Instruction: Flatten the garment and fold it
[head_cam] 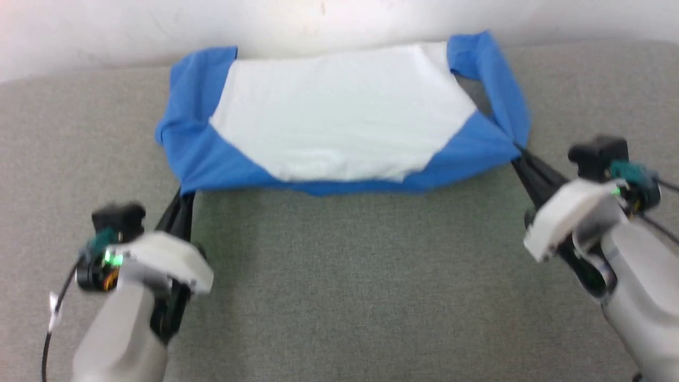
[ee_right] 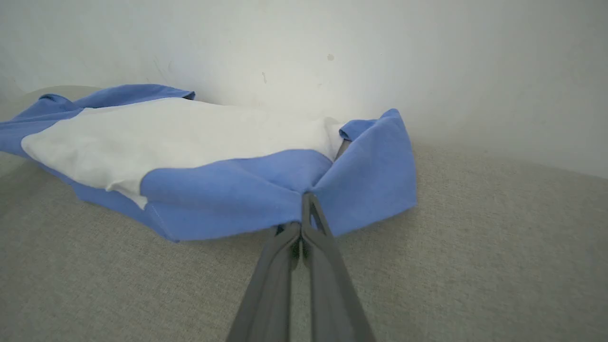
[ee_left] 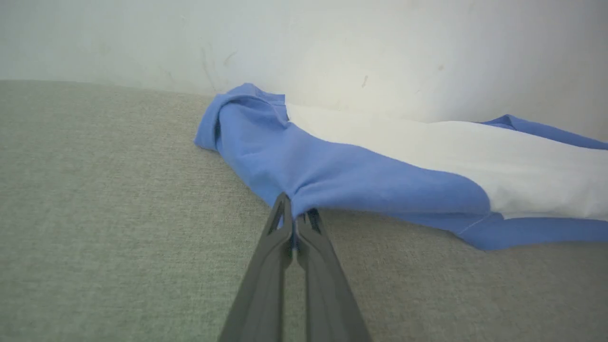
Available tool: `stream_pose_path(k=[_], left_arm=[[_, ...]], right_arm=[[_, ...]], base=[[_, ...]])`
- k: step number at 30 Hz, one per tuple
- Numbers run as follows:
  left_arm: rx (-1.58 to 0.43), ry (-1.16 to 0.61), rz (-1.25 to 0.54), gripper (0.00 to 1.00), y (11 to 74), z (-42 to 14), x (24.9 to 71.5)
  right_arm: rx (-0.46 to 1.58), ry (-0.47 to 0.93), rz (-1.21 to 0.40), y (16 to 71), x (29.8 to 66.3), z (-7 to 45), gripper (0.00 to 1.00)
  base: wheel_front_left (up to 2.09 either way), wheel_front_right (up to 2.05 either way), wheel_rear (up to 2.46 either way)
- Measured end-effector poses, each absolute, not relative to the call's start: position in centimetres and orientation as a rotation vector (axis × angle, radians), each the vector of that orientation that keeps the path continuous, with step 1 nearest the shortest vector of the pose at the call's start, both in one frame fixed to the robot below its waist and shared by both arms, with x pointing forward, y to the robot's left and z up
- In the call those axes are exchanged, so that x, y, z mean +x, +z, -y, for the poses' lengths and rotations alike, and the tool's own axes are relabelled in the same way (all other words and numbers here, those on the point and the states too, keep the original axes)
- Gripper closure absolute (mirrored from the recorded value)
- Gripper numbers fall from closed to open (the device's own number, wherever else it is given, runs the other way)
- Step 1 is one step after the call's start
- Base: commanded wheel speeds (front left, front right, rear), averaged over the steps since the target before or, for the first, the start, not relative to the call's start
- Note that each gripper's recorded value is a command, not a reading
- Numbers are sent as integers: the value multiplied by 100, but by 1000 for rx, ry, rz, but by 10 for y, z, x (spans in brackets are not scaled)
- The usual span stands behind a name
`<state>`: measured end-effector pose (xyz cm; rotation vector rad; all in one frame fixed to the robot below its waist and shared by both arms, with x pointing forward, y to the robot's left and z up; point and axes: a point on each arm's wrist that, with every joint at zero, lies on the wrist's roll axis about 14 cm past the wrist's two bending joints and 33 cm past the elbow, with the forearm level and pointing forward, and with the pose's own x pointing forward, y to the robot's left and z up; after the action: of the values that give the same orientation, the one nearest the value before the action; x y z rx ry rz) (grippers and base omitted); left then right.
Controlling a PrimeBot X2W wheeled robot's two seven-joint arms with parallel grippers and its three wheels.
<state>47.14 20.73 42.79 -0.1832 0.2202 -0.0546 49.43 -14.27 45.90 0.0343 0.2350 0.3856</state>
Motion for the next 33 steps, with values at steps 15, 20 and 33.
stream_pose_path(k=[15,20,33], left_arm=[[-173,32,-435,100,444,-207,315],[-209,58,-575,100,428,-204,274],[-350,76,-755,0,378,-192,233]], right_arm=[[51,259,-350,475,358,175,100],[105,194,-480,455,314,176,100],[160,142,-684,403,260,168,0]], base=[[0,0,0],[0,0,0],[0,0,0]])
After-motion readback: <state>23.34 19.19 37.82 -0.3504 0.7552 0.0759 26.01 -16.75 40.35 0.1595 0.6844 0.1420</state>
